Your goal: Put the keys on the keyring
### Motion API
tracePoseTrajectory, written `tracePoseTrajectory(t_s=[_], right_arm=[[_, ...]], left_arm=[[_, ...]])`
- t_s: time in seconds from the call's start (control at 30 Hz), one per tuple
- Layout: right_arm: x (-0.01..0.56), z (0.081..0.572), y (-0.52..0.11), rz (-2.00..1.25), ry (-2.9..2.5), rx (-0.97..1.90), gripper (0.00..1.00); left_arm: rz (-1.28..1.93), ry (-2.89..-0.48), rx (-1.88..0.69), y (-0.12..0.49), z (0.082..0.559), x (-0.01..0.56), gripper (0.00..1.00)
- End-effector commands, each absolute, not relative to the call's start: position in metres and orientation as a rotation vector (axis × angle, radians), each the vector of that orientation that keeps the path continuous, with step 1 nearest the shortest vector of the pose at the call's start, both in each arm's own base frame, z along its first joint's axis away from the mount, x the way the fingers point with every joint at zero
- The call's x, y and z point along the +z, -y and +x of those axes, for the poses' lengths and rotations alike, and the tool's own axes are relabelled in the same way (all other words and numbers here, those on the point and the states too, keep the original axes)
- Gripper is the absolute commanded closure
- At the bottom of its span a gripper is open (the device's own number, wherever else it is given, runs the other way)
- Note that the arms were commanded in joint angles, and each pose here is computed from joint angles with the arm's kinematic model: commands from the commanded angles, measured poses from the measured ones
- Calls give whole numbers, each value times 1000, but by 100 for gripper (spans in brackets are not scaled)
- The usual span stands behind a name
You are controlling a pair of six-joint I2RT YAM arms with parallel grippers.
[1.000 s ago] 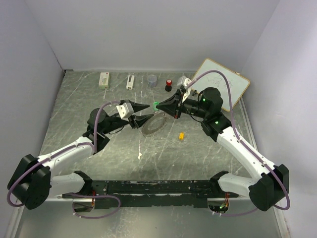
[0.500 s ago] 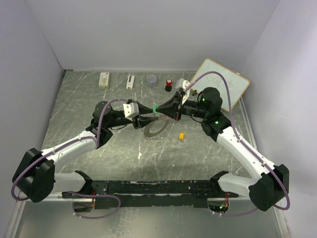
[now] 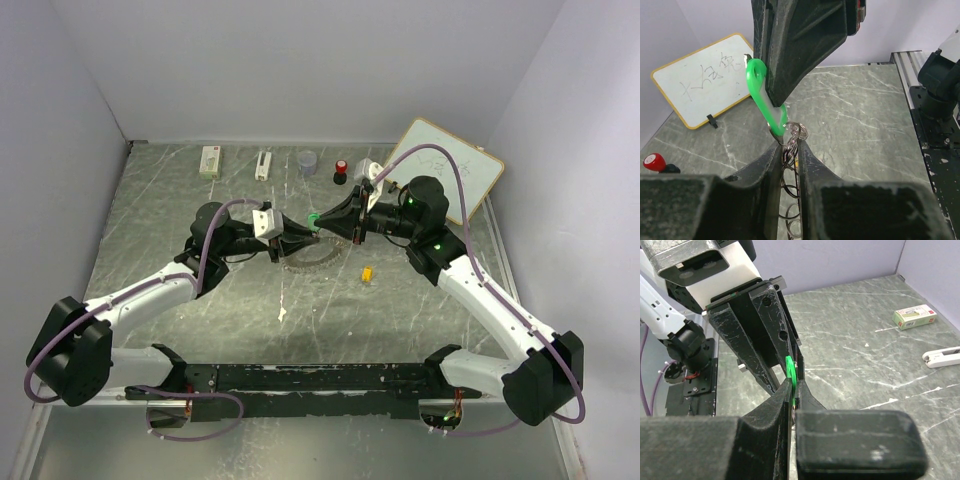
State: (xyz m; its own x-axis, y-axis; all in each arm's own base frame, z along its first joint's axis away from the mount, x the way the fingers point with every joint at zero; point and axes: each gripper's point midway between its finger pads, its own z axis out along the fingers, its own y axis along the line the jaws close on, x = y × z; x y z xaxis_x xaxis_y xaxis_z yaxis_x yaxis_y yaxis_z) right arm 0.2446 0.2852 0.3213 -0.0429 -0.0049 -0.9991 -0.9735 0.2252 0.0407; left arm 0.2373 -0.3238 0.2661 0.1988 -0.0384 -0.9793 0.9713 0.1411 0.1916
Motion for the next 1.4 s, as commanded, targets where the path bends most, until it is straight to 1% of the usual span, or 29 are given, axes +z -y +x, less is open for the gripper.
tracePoseTrajectory(t_s=[0.0, 0.07, 0.27, 0.3, 0.33, 0.4, 0.47, 0.53, 0.57, 0.6, 0.63, 0.67, 0.9, 1.17, 1.37], right_arm=[[351, 250, -283, -1002, -1260, 1022, 100], [353, 250, -283, -996, -1256, 1020, 100], [355, 260, -272, -952, -1268, 990, 100], [355, 260, -272, -950, -1268, 990, 100], [355, 260, -271, -949, -1268, 989, 100], [355, 260, -271, -948, -1268, 991, 100], [356, 260, -270, -947, -1265, 993, 100], [355, 260, -270, -947, -1267, 993, 100], [355, 260, -270, -948, -1267, 994, 100], [356, 260, -270, -948, -1265, 995, 100], [356, 260, -270, -948, -1266, 995, 100], [356, 260, -270, -948, -1266, 997, 100], [355, 272, -261, -851, -1313, 947, 100], [337, 296, -239, -559, -1393, 901, 100], [314, 298, -241, -487, -1402, 968, 100]], left_arm=[[1170, -1058, -985, 325, 237, 278, 77], [1169, -1065, -980, 324, 237, 277, 77], [1153, -1087, -960, 320, 238, 276, 71], [1151, -1090, -957, 320, 238, 275, 70], [1149, -1092, -955, 319, 239, 275, 65], [1144, -1097, -951, 319, 239, 274, 65], [1139, -1093, -948, 318, 239, 275, 69], [1142, -1091, -950, 319, 239, 275, 70], [1139, -1090, -948, 319, 240, 276, 73], [1137, -1089, -949, 319, 240, 276, 83], [1134, -1087, -949, 319, 241, 277, 90], [1132, -1087, -951, 320, 241, 278, 93], [1032, -1113, -914, 315, 252, 283, 93], [658, -1171, -785, 278, 287, 306, 93], [511, -1135, -822, 268, 293, 321, 93]])
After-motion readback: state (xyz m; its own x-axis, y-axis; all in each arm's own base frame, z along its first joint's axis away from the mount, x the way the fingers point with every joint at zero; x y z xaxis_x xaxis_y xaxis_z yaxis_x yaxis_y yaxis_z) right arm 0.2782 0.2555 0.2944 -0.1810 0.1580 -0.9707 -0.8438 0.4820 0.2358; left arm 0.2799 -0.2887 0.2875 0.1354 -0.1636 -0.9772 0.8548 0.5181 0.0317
